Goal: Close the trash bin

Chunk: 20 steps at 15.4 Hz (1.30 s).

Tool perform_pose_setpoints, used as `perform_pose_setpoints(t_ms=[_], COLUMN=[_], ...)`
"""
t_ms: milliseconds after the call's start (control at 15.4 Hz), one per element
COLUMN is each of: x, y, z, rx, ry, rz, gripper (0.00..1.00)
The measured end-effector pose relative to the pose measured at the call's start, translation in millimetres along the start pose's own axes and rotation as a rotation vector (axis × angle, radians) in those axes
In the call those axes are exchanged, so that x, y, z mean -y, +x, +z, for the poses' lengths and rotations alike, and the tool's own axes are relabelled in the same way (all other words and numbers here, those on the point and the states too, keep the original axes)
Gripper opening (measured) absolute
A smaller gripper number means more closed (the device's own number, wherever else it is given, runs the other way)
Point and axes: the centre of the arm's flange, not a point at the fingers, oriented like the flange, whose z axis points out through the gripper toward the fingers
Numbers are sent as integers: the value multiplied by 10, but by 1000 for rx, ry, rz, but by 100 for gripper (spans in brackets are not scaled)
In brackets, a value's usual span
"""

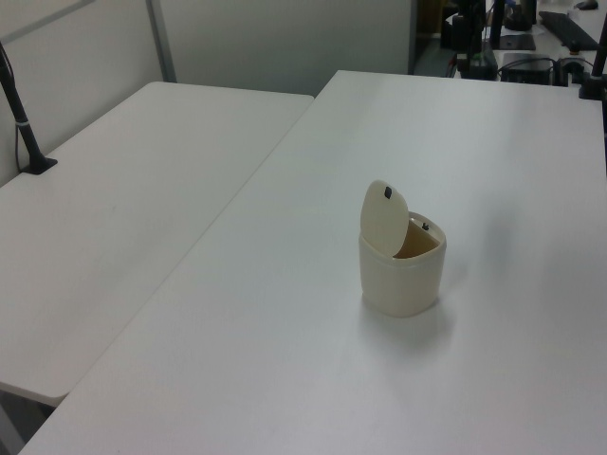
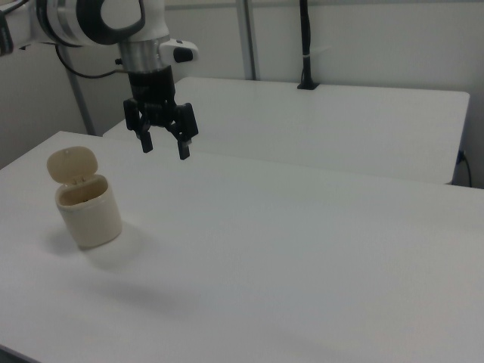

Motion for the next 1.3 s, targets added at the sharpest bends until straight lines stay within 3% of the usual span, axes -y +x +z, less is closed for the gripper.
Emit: perform_pose_setpoints(t_ms=[194,389,519,648,907,1296], x=[46,396,707,1071,1515,2148], y=[82,143,168,164,112,-18], z=[58,24,-8,-12,-69,-469], rx=[8,-18,-45,-56,-83,-210], ry=[4,8,0,5,63,93], rz=[-47,-145,-290,-499,-681,-839], gripper=[99,89,67,41,1,1])
